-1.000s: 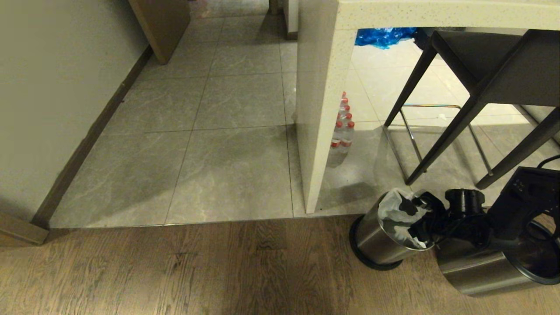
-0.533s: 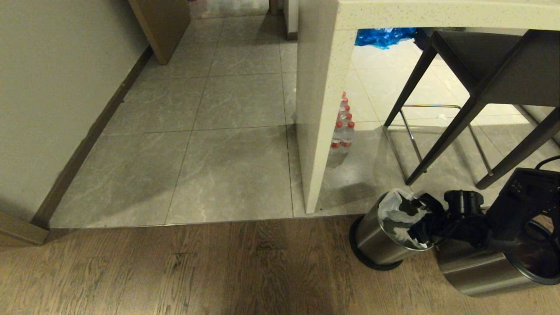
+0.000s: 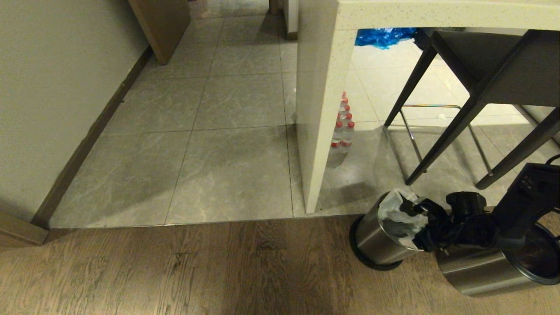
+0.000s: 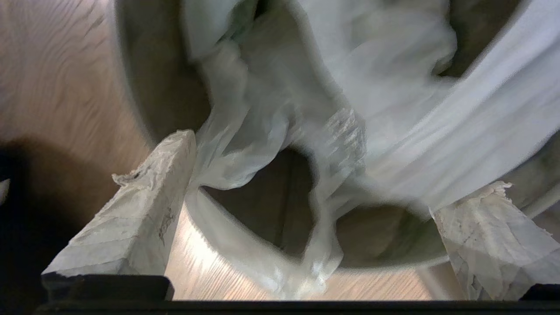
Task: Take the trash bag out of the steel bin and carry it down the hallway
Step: Pick up the trash bag
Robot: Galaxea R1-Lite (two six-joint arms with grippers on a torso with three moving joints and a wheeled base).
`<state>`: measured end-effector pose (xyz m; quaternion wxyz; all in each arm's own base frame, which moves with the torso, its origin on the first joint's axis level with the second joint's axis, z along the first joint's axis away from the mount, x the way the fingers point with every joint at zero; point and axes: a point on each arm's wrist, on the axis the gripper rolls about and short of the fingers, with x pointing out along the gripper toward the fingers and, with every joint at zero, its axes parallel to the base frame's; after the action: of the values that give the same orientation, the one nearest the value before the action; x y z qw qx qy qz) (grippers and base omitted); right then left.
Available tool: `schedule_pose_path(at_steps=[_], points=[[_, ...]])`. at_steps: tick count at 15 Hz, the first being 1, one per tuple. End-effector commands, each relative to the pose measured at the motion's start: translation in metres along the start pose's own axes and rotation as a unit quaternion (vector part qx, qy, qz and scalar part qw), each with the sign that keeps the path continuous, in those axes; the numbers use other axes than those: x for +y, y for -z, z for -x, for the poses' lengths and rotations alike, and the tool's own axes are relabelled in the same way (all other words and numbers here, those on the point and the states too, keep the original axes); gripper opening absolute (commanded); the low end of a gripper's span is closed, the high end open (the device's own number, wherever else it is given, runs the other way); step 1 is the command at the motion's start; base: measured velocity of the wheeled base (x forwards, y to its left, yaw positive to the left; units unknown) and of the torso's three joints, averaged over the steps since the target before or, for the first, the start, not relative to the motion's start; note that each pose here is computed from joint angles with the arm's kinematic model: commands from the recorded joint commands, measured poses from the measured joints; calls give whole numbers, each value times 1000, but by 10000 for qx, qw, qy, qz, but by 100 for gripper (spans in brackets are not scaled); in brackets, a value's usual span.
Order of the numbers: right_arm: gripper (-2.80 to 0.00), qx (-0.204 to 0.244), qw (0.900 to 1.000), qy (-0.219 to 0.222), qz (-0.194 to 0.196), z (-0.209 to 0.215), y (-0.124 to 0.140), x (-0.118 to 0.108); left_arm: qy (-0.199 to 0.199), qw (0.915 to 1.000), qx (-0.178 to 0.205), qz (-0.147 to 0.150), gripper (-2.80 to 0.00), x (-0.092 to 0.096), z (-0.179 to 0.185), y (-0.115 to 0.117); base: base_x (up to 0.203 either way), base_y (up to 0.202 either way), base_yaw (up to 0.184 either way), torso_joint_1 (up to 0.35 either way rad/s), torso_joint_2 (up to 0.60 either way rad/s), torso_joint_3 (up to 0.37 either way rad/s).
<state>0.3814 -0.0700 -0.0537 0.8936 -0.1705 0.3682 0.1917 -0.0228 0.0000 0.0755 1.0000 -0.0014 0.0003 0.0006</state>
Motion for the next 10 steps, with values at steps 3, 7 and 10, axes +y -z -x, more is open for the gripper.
schedule_pose_path(at_steps=[3,7,10], points=[[0,-64,10000,-47,-7,17,-7,3,-1,10000,-3,2,-280,0,0,0,0,0,0,0,0,0],[0,-61,10000,33,16,40,-9,6,-1,10000,-3,2,-280,0,0,0,0,0,0,0,0,0],[0,113,9998,179,57,45,-3,5,-1,10000,-3,2,-280,0,0,0,0,0,0,0,0,0]])
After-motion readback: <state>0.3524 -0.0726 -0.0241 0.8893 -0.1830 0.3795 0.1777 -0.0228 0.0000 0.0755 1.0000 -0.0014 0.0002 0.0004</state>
